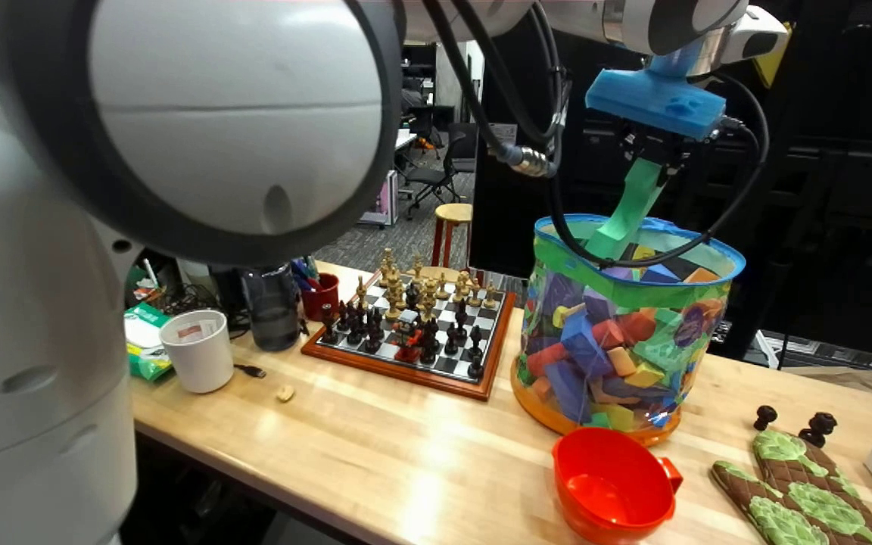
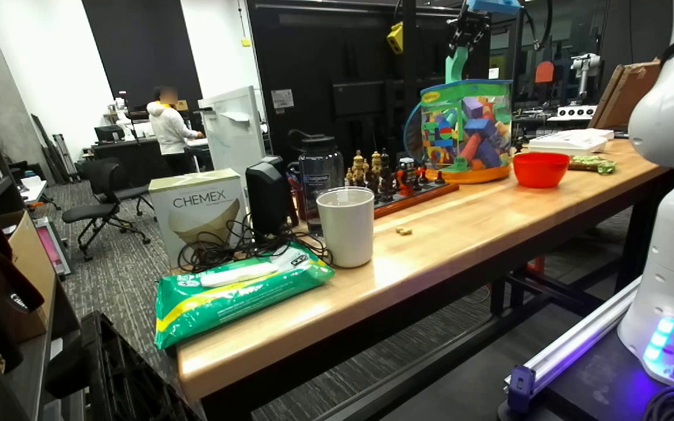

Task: Remove the green block from the bag.

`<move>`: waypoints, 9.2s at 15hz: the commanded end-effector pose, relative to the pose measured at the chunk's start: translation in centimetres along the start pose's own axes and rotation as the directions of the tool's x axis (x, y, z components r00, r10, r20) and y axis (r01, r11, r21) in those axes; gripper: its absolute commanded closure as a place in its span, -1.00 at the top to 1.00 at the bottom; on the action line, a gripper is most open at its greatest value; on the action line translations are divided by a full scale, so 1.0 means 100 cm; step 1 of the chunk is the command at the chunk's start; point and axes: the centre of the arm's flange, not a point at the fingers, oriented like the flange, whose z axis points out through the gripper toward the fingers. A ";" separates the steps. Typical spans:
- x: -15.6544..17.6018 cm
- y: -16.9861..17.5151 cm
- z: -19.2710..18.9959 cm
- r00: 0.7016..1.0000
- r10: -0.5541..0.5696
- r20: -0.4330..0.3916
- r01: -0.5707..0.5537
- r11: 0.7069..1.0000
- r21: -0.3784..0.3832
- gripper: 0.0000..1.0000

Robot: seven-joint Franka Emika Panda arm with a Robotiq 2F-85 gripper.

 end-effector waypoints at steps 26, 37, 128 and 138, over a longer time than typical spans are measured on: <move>-0.034 0.062 -0.065 0.439 0.752 -0.492 -0.831 0.548 0.097 -0.63; -0.041 0.121 -0.048 0.012 0.812 -0.583 -0.967 0.159 0.201 -0.63; -0.027 0.002 -0.082 0.756 0.607 -0.244 -0.635 0.771 -0.047 1.00; -0.045 0.005 -0.077 0.880 0.472 -0.052 -0.474 0.866 -0.159 1.00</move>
